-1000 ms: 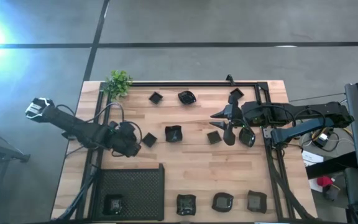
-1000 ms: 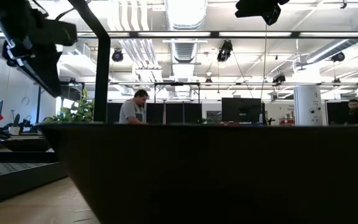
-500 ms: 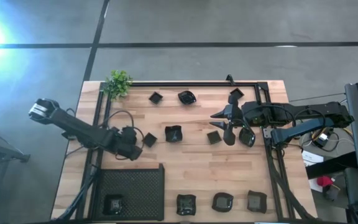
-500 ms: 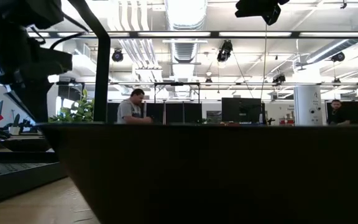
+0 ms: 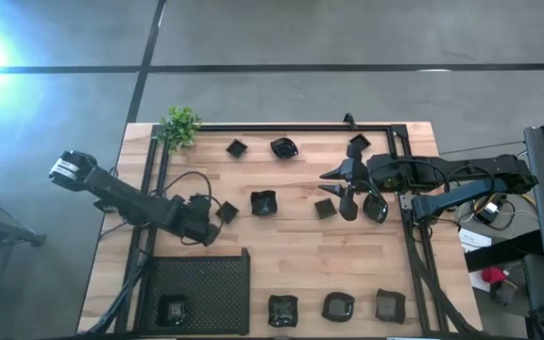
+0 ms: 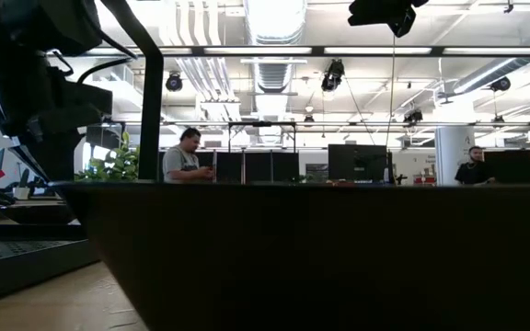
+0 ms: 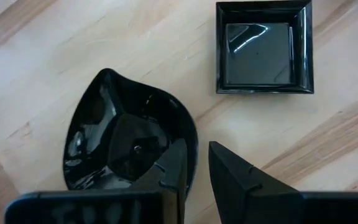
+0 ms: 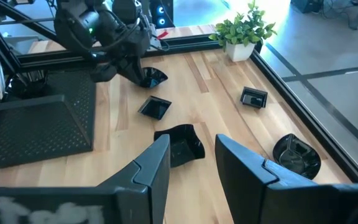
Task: Pick & Place Mini shaped plates
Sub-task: Put the leaf shaped plate on the shelf
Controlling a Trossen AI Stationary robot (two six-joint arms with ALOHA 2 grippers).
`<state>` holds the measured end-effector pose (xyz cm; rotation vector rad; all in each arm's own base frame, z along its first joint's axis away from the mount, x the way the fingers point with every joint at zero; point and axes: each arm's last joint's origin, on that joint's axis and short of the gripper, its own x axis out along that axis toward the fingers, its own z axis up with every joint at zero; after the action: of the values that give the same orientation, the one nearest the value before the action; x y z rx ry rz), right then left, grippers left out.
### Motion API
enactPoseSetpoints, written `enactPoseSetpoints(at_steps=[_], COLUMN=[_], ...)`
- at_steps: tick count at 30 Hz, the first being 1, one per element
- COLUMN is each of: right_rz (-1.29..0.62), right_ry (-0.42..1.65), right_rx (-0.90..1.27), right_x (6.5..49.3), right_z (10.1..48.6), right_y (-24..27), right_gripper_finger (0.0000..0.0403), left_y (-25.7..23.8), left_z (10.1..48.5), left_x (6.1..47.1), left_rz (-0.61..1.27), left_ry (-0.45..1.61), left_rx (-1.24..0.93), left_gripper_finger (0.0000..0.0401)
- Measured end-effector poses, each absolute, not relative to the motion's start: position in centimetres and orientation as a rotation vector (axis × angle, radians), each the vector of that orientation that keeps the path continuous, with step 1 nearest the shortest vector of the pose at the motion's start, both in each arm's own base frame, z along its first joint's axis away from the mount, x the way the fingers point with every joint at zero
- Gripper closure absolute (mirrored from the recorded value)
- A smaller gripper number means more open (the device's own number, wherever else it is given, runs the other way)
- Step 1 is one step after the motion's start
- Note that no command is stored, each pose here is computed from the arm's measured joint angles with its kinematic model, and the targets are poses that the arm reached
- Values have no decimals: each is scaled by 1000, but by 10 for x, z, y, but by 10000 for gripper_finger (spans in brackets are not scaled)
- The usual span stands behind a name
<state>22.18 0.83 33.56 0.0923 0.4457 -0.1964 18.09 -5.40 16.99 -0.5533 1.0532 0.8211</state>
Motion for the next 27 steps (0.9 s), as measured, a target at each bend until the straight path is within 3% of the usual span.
enactPoseSetpoints(at_steps=[27], right_rz=[-196], right_ry=[446], right_rx=[92], right_x=[222], right_z=[336], right_y=[8], right_gripper_finger=[280], left_y=[-56], left_z=[151], left_x=[187], left_rz=[872], left_ry=[1131], left_rx=[-494], left_gripper_finger=[340])
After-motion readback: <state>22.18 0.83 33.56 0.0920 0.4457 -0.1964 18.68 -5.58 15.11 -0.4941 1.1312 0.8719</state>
